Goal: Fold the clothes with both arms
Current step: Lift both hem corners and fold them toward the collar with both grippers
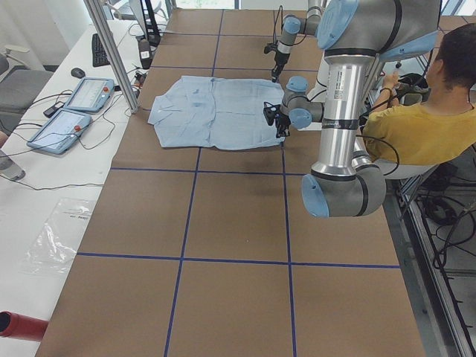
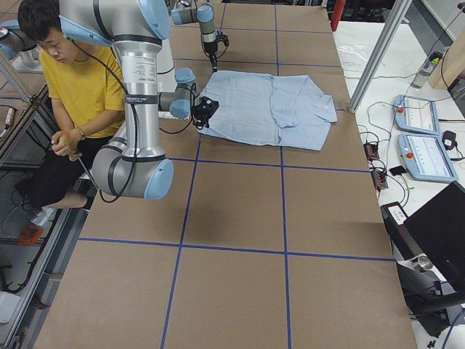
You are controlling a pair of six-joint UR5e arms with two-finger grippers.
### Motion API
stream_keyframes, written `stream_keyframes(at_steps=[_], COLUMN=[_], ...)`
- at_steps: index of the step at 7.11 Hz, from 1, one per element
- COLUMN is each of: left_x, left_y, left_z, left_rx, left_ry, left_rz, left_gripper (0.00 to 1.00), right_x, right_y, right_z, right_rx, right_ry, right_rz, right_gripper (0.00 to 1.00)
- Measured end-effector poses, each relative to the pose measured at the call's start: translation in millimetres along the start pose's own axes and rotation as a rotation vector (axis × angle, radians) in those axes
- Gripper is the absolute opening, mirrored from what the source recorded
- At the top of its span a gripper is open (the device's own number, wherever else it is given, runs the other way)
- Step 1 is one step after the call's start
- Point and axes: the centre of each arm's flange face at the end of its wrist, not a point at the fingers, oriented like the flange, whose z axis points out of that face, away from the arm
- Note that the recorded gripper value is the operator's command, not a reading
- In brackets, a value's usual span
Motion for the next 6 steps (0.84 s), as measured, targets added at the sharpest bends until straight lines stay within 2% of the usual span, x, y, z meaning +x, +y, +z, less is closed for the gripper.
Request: stream_keyframes(at_steps=[2, 3, 5, 6], left_x=[14, 22, 43, 56], left_y=[-14, -36, -98, -130], left_z=[-52, -76, -114, -117], left_rx=[-0.007, -0.009, 0.046, 0.096], left_ry=[0.094, 0.135, 0.215, 0.233], left_rz=[-0.019, -0.041, -0.045, -0.05], left_gripper=[0.0, 0.0, 0.0, 0.0], right_x=[-16, -24, -38, -45], right_y=[-41, -69, -126, -150], right_z=[-43, -66, -96, -100], right_rx=[0.021, 0.02, -0.004, 0.001], right_ry=[-0.07, -0.099, -0.13, -0.138], right_rz=[0.06, 0.1, 0.133, 0.119], right_gripper=[0.0, 0.0, 0.0, 0.0])
